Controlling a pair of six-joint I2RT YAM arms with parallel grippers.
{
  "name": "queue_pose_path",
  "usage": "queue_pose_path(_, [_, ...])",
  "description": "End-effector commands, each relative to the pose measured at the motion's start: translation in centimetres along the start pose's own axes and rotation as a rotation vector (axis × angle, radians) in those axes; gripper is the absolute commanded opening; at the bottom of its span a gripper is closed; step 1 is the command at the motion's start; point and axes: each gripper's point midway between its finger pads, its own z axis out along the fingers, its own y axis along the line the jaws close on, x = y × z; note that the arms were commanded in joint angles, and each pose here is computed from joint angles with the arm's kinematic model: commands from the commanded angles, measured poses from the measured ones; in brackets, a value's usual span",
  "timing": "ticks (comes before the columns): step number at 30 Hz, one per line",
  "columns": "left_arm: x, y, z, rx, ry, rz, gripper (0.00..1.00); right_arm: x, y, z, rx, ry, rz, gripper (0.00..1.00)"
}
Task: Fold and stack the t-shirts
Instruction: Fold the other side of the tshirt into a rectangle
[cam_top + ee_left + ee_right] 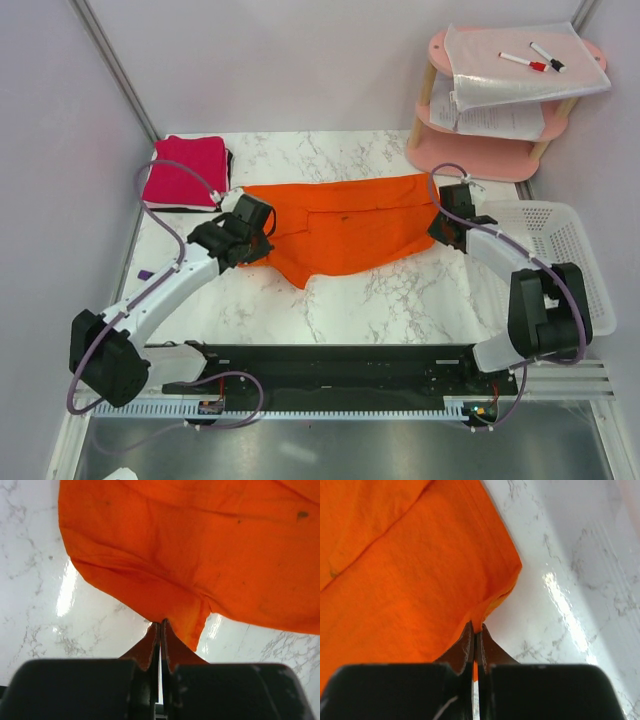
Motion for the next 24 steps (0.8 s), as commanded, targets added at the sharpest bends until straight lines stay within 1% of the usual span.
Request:
queue_pose_path(1, [-4.8,-0.4,-0.3,0.0,-0.109,-0.007,0.02,-3.1,1.8,0.9,-0.026,-0.054,-0.005,0.0])
queue_pose_path(5, [-8.0,-0.4,-0.1,0.006,-0.144,-0.023,0.02,-3.7,2.5,2.5,-0.022,-0.044,-0.002,0.0])
queue_pose_path(11, [-10.9,-1.4,1.2,0.023,-0.144,-0.022,0.02,-4.2,2.9,4.8,-0.014,-0.016,0.003,0.0])
queue_pose_path(18, [-12.6,-2.8,3.2,0.029,-0.126,-0.006,0.02,-5.3,2.7,6.6,-0.012,-0.004,0.039,0.0])
queue_pose_path(24, [-13.9,-2.7,5.3,0.007,-0.11,-0.006,0.02,-6.5,3.0,7.5,-0.021,-0.016,0.068,0.0])
